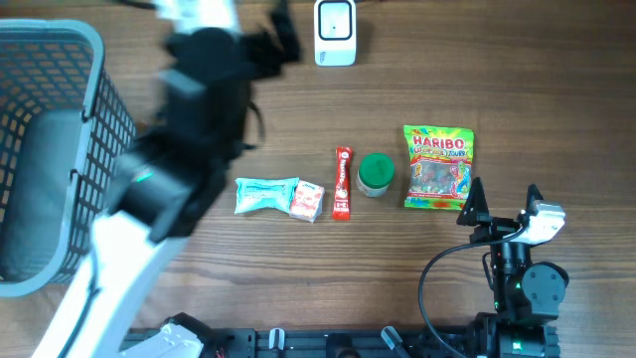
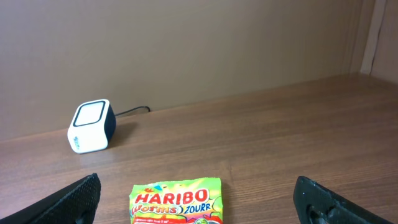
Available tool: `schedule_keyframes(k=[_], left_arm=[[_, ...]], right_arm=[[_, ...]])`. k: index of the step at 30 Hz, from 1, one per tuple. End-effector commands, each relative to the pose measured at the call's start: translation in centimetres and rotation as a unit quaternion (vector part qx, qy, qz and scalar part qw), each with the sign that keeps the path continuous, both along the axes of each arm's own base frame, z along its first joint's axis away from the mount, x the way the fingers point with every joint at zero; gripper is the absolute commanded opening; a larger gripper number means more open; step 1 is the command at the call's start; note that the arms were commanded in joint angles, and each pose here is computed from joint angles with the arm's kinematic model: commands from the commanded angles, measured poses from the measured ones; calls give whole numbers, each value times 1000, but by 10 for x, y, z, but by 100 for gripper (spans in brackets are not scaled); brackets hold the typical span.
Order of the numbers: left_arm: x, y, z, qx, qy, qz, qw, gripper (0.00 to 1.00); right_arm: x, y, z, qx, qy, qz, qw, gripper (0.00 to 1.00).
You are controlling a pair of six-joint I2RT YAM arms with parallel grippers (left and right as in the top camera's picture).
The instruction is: Scan the item barcode
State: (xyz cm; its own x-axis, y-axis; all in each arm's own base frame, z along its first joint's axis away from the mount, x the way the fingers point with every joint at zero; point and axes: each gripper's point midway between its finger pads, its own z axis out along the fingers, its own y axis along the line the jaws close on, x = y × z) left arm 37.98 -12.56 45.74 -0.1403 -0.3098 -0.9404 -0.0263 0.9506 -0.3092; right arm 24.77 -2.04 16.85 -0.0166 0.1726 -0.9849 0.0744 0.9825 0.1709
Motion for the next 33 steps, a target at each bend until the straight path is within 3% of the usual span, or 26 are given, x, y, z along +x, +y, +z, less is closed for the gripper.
schedule_keyframes(k=[1,3,6,9,12,17,20,22,25,28,33], left_arm=[[-38,80,96,14,-115,117,986,100],[-73,119,139,24,-162,170,972,100],[-103,150,161,63,-183,228,954,100],[-111,165,156,111,-156,274,942,100],[-117,167,153,112,-148,272,944,100],[-147,166,145,56,-157,219,961,100],[-188,180,146,35,-189,219,957,100],[-249,203,137,-32,-249,221,943,100],[-305,224,124,-103,-307,223,919,100],[-338,235,117,-113,-340,245,901,100],[-362,238,118,-115,-365,287,878,100]], right_arm=[[0,1,1,-6,-3,4,1000,100],[0,1,1,-6,-3,4,1000,100],[0,1,1,-7,-3,4,1000,100],[0,1,1,-6,-3,4,1000,100],[0,1,1,-6,-3,4,1000,100],[0,1,1,-6,-3,4,1000,100],[0,1,1,-6,-3,4,1000,100],[0,1,1,-6,-3,4,1000,100],[0,1,1,-6,-3,4,1000,100],[0,1,1,-6,-3,4,1000,100],[0,1,1,-6,-3,4,1000,100]])
